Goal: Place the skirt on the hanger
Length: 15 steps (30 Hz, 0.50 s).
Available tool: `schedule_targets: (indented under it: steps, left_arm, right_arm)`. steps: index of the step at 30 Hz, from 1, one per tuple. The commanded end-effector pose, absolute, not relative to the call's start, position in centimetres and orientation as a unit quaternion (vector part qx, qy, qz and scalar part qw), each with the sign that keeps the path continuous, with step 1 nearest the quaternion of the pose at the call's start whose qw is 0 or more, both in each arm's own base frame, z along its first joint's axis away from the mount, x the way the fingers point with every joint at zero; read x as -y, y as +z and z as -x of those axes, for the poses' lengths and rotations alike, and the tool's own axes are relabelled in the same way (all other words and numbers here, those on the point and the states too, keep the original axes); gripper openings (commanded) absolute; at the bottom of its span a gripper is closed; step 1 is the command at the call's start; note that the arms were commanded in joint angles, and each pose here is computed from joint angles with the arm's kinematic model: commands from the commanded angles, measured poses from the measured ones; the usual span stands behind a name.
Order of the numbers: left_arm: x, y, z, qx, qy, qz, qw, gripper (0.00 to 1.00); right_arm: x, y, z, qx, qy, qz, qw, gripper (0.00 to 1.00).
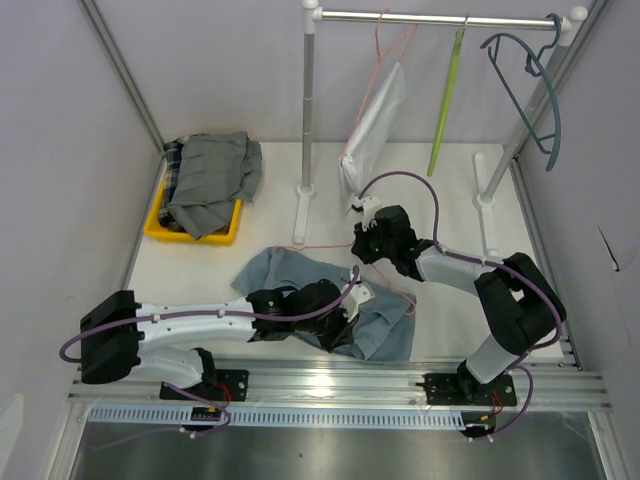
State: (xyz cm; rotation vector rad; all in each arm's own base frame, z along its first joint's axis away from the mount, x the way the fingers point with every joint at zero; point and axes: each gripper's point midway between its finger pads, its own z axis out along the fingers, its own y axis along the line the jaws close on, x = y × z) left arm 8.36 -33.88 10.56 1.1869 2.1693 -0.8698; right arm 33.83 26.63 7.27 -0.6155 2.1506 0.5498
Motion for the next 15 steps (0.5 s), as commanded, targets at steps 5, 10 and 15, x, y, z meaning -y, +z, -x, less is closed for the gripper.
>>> schedule_targets:
  steps: [5, 10, 15]
  left_arm:
    - [34.6, 9.9, -8.2, -0.807, -0.326, -0.423, 0.252, 0.10]
    - [35.1, 12.5, -9.6, -0.801, -0.334, -0.395, 0.300, 0.39]
    - [33.9, 17.3, -10.2, -0.786, -0.354, -0.372, 0.344, 0.47]
  right_arm:
    - [-27.9, 12.9, -34.3, -0.815, 0.221, 0.264, 0.466, 0.00]
    - [-27.6, 14.3, -31.7, -0.816, 0.209, 0.255, 0.476, 0.00]
    - [-27.0, 18.0, -30.2, -0.797, 0.228, 0.249, 0.501, 0.00]
